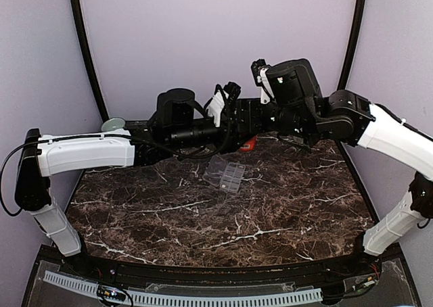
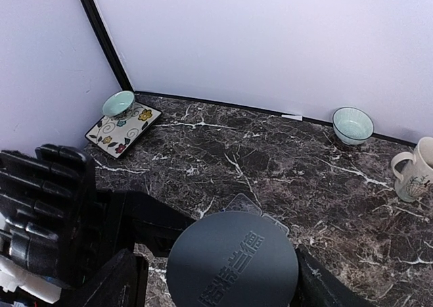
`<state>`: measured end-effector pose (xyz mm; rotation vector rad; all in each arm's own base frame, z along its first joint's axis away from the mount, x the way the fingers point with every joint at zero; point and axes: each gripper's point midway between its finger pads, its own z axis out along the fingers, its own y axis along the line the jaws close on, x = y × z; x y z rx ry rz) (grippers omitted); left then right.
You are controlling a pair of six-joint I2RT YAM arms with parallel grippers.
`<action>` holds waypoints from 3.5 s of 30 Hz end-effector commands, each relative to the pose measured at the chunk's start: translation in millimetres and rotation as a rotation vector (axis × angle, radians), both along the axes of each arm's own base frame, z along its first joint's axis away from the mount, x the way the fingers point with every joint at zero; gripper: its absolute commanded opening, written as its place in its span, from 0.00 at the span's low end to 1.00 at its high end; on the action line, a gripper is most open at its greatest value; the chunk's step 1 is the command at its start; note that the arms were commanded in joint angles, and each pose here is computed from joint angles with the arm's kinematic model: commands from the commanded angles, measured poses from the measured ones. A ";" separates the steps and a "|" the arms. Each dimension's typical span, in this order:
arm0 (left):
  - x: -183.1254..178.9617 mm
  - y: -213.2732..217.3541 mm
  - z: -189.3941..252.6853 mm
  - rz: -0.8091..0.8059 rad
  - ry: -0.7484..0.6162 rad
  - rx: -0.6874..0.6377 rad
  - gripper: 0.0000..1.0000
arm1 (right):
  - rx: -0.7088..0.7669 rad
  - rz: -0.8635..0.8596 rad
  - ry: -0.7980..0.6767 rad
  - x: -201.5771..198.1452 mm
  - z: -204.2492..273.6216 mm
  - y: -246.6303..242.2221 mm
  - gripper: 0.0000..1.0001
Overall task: Sort the pills into containers
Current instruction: Screw the lid of the pill bottle onto the pill bottle.
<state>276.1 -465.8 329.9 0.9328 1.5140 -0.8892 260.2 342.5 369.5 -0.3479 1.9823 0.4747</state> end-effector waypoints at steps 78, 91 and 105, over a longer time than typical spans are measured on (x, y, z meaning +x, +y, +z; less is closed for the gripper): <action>-45.1 16.4 60.6 -0.389 0.056 -0.227 0.00 | 0.193 0.256 -0.101 -51.4 55.0 -49.2 0.82; -72.7 13.6 56.8 -0.626 0.184 -0.198 0.00 | 0.196 0.400 -0.058 -50.8 47.8 -32.7 0.82; -76.2 7.9 52.5 -0.683 0.239 -0.170 0.00 | 0.214 0.459 -0.048 -52.7 48.3 -19.7 0.82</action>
